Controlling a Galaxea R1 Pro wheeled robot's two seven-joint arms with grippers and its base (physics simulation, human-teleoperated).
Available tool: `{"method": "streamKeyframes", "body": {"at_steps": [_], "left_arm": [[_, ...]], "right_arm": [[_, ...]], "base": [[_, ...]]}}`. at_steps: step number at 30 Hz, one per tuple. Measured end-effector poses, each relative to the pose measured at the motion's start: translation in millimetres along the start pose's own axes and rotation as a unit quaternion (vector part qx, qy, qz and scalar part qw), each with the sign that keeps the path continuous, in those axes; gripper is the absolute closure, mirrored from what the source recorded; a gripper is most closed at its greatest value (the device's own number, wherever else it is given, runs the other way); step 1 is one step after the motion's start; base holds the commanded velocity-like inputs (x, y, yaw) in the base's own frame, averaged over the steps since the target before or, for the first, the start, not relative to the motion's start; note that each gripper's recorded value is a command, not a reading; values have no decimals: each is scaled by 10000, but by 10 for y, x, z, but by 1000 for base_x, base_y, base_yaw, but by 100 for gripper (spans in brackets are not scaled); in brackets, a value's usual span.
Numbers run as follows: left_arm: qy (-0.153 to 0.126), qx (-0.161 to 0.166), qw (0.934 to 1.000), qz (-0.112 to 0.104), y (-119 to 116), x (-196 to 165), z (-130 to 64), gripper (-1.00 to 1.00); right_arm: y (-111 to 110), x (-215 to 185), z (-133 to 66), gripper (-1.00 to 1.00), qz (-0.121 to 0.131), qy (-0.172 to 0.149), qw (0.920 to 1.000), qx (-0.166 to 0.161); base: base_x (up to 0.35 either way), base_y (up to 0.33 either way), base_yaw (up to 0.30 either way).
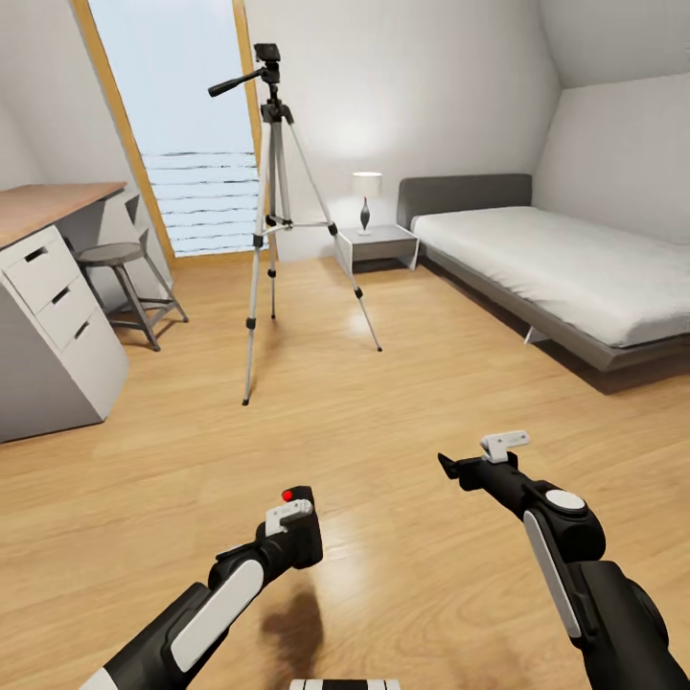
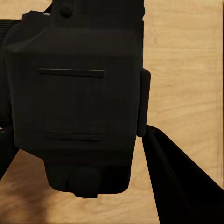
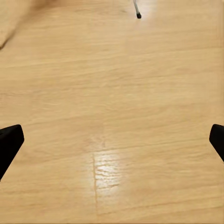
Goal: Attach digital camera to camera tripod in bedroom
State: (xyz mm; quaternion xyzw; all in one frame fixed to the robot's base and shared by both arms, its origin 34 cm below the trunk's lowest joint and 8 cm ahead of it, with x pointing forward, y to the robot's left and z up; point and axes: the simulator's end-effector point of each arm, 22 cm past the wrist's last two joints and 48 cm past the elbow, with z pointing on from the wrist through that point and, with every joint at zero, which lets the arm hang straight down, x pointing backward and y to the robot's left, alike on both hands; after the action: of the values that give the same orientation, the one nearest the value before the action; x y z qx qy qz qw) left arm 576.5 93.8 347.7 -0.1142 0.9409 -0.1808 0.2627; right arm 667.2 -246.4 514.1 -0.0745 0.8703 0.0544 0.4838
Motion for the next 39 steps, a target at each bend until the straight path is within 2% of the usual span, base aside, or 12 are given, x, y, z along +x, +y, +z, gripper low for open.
{"method": "streamKeyframes", "body": {"at_steps": [8, 22, 30, 35, 39], "left_arm": [[-155, 202, 9995, 192, -212, -154, -202, 100], [-346, 162, 9989, 272, -252, -286, -366, 100], [-538, -21, 9985, 135, -149, -338, -371, 100], [-719, -271, 9970, -77, 39, -354, -325, 100], [-800, -324, 9962, -149, 57, -375, -340, 100]], "right_arm": [[93, -17, -109, -100, -32, 51, 10000, -71], [135, -239, -302, -100, -79, -130, 9999, -78], [144, -396, -418, -100, -110, -288, 9995, -66], [153, -489, -493, -100, -131, -387, 9991, -61], [158, -565, -555, -100, -146, -467, 9988, -55]], "base": [[0, 0, 0], [0, 0, 0], [0, 0, 0], [0, 0, 0], [0, 0, 0]]}}
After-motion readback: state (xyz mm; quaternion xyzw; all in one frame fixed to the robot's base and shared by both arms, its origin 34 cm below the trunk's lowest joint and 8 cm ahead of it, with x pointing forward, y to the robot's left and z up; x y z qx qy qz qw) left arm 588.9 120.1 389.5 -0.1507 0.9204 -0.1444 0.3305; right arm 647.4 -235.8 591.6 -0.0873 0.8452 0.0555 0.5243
